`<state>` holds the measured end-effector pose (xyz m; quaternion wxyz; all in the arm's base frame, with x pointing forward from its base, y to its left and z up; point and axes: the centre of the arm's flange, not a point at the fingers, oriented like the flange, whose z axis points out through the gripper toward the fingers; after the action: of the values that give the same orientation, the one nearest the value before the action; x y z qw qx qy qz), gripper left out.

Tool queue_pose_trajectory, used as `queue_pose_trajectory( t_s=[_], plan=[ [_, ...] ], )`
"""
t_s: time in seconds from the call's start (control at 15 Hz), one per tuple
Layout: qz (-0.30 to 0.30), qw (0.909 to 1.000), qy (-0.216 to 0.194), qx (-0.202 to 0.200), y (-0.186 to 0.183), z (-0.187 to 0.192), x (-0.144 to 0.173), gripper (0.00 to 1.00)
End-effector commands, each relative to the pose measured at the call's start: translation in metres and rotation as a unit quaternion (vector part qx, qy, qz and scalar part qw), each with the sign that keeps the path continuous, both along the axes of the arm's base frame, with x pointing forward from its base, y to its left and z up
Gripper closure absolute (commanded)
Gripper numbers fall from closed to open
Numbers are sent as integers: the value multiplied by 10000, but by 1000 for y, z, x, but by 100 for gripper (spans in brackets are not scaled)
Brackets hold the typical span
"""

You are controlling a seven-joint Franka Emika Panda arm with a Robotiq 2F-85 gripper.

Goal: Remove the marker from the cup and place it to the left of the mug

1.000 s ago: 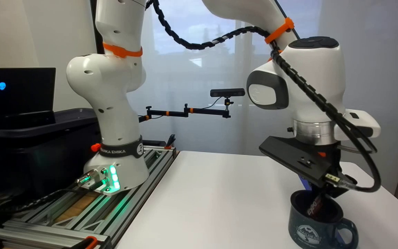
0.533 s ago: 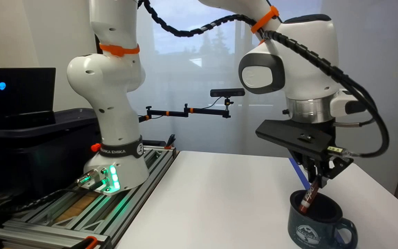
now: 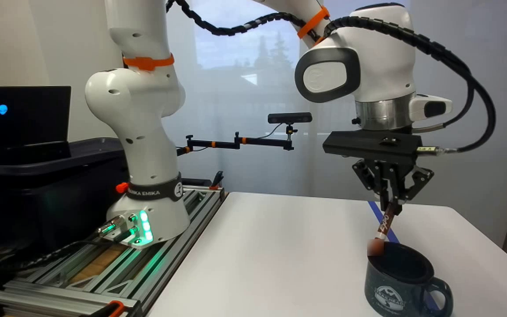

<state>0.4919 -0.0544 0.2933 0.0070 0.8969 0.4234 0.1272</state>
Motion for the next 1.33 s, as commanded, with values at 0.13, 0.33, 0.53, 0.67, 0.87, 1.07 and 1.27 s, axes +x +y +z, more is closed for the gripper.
queue_pose_trajectory(
  t_s=[0.13, 0.33, 0.53, 0.67, 0.87, 1.07, 1.27],
  plan=[
    [475, 9974, 512, -156, 37, -1, -8, 95],
    [553, 9949, 832, -133, 47, -26, -2, 95],
    [576, 9930, 996, -249, 55, -54, 3, 95],
    [653, 9916, 1054, -377, 60, -73, 8, 95],
    [867, 9892, 1010, -618, 70, -97, 16, 95],
    [1158, 9871, 817, -740, 79, -114, 24, 95],
    [1484, 9840, 700, -700, 87, -128, 29, 95]
  ],
)
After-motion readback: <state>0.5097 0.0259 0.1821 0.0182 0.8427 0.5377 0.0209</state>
